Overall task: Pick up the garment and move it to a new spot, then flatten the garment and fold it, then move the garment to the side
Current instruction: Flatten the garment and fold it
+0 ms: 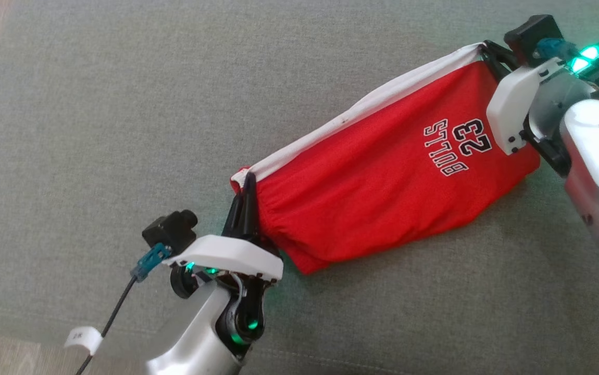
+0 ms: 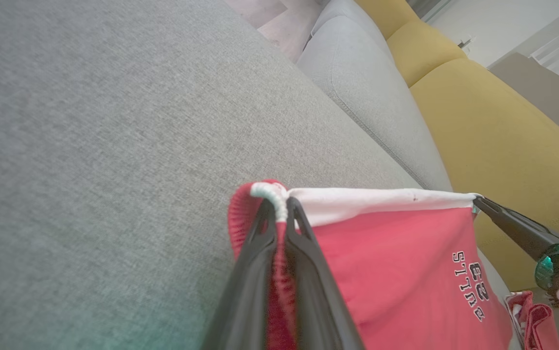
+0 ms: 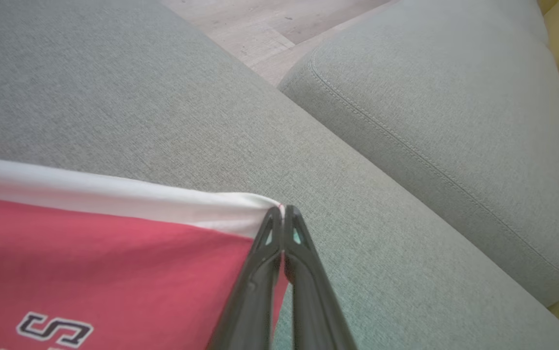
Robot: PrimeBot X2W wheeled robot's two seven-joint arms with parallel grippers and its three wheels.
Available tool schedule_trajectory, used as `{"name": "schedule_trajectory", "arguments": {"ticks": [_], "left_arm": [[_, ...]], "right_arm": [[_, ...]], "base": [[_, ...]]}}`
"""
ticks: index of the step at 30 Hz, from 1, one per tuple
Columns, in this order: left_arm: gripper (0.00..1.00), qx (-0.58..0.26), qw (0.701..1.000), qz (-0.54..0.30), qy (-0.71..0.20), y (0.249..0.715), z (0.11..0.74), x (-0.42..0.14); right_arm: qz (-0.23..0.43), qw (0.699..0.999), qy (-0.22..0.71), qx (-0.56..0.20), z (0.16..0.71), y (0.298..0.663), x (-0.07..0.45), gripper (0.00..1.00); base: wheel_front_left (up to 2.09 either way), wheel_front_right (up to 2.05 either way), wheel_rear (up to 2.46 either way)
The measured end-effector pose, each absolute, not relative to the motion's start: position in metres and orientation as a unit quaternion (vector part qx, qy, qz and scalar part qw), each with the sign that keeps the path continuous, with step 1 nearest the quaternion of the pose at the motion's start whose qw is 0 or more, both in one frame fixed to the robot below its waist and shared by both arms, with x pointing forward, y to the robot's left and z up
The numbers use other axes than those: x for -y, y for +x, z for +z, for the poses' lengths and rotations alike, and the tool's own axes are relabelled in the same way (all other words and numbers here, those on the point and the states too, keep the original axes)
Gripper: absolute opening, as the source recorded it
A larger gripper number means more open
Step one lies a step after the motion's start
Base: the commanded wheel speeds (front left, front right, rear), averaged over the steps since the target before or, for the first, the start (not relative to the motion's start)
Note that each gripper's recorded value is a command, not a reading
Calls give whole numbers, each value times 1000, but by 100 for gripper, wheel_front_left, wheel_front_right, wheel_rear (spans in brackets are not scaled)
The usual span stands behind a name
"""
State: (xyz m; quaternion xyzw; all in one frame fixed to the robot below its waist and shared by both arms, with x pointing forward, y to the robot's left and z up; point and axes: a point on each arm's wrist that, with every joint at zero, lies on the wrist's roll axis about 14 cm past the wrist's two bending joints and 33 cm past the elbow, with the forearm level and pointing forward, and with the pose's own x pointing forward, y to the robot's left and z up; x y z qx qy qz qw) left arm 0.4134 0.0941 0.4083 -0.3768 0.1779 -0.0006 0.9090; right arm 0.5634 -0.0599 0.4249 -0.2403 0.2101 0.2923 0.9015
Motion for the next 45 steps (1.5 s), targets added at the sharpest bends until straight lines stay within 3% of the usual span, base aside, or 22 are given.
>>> {"name": "schedule_trajectory", "arguments": {"ticks": [1,2,3,4,5,6,7,16,26,43,44,45], "left_arm": [[0,-181,909,2,-376,414,407,-94],[0,-182,909,3,-375,415,406,-94],[0,-183,909,6,-374,415,406,-95],[2,-183,909,7,-374,415,406,-96],[29,-183,910,8,-373,415,406,-96],[71,-185,910,9,-371,415,406,-96],[100,-187,911,8,-367,413,405,-94],[100,-175,933,-17,-314,405,416,-88],[100,-122,970,-13,-210,373,444,-125],[100,-88,979,72,-167,343,463,-188],[100,-88,979,72,-167,343,463,-188],[100,-89,979,76,-166,341,462,-189]], "right_arm": [[294,899,-243,-214,422,565,60,0],[294,899,-243,-216,419,566,59,7],[295,898,-244,-218,417,567,59,42],[296,898,-242,-218,416,568,58,84],[296,898,-242,-217,415,569,57,100],[297,899,-241,-215,415,570,57,100],[297,899,-241,-214,415,570,57,100],[291,910,-211,-206,420,563,56,100],[259,928,-155,-217,437,546,69,100],[211,900,-71,-375,367,494,91,100],[211,900,-71,-375,367,494,91,91],[210,898,-64,-381,366,493,89,69]], "base": [[0,0,0],[0,0,0],[0,0,0],[0,0,0],[0,0,0],[0,0,0],[0,0,0],[0,0,0],[0,0,0],[0,0,0],[0,0,0],[0,0,0]]}}
